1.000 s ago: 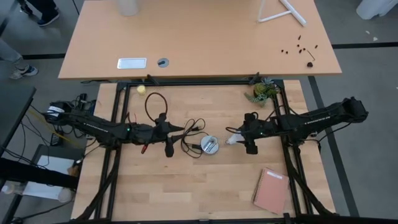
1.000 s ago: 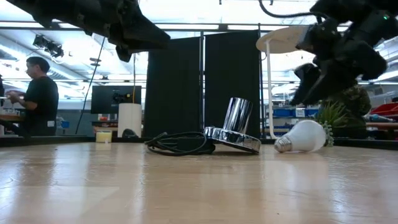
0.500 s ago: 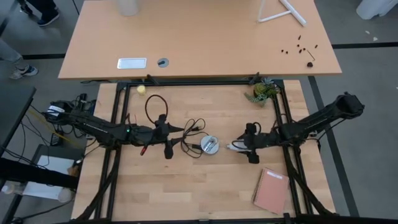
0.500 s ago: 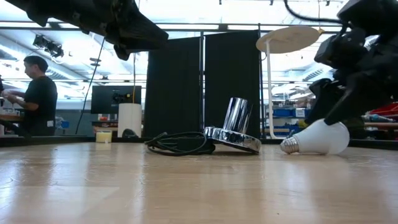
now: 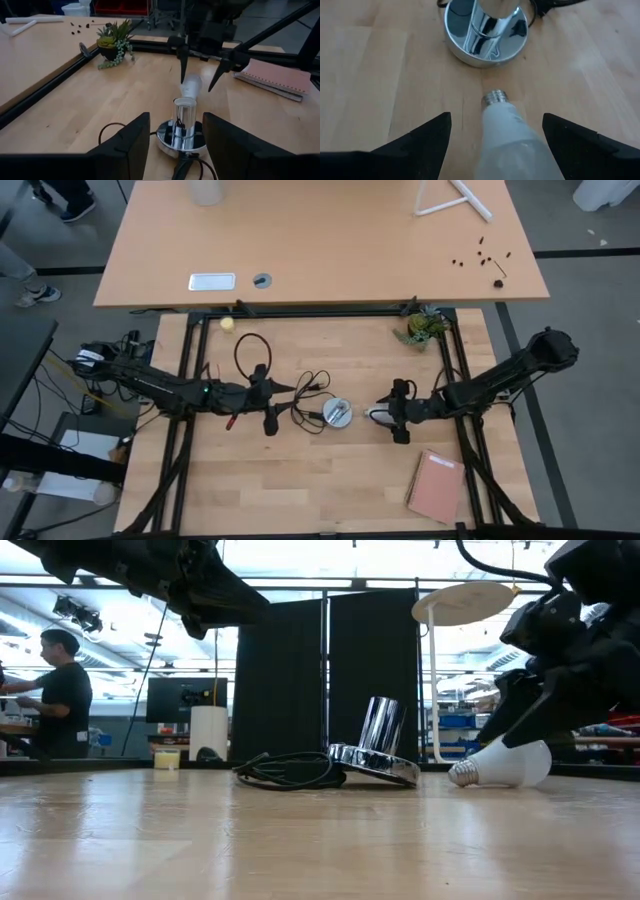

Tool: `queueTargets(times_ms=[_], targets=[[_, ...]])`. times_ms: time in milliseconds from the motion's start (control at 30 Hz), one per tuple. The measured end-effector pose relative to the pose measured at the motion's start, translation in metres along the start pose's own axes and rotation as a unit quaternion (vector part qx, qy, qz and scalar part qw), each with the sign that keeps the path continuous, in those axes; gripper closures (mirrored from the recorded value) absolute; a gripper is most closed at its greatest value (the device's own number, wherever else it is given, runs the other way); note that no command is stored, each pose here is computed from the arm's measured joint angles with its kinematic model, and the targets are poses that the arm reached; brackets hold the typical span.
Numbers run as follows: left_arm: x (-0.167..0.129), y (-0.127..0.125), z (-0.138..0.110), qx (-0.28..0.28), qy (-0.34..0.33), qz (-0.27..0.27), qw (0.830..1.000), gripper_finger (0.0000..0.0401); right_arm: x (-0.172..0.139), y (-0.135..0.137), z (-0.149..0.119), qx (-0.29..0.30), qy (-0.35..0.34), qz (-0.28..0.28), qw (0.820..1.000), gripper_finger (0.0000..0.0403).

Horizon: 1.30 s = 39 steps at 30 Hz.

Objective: Screw lightbulb
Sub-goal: Insert the light bulb into the lamp

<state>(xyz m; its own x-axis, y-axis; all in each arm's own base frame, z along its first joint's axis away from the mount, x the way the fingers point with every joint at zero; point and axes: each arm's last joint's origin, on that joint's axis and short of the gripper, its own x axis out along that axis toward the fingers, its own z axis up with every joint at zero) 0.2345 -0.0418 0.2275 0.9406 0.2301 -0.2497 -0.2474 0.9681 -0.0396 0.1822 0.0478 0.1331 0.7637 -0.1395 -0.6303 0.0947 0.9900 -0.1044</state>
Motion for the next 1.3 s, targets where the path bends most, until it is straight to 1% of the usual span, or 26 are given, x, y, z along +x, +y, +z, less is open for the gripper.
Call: queueTargets(times_ms=[67,167,233,400,533,800,1100,1200,1300], targets=[[0.0,0.0,-0.001,-0.002,0.005,0.001,1.0,0.0214,0.003,0.001,-0.001,0.0,-0.012,0.002,1.0,0.008],[0.0,0.0,-0.002,-0.008,0.008,0.0,1.0,0.0214,0.008,0.0,-0.015,0.003,-0.018,-0.003,1.0,0.008],[0.0,0.0,-0.002,-0.008,0.009,-0.004,1.0,0.0214,0.01,-0.002,-0.026,0.016,-0.027,-0.008,0.999,0.008],[0.0,0.0,-0.002,-0.007,0.01,-0.005,1.0,0.0214,0.008,-0.006,-0.04,0.045,-0.057,-0.001,0.997,0.0081],[0.0,-0.001,-0.002,-0.007,0.012,-0.011,1.0,0.0214,0.007,-0.007,-0.045,0.055,-0.064,-0.003,0.996,0.0081],[0.0,-0.002,-0.002,-0.007,0.013,-0.028,1.0,0.0214,0.012,-0.007,-0.05,0.045,-0.053,-0.023,0.997,0.0081],[0.0,-0.002,-0.002,-0.007,0.014,-0.031,0.999,0.0214,0.023,-0.004,-0.054,0.048,-0.062,-0.022,0.997,0.0082],[0.0,-0.002,-0.002,-0.007,0.014,-0.031,0.999,0.0214,0.025,-0.003,-0.053,0.052,-0.069,-0.021,0.996,0.0091],[0.0,-0.002,-0.001,-0.01,0.008,-0.033,0.999,0.0214,0.026,-0.002,-0.052,0.055,-0.08,-0.018,0.995,0.0108]])
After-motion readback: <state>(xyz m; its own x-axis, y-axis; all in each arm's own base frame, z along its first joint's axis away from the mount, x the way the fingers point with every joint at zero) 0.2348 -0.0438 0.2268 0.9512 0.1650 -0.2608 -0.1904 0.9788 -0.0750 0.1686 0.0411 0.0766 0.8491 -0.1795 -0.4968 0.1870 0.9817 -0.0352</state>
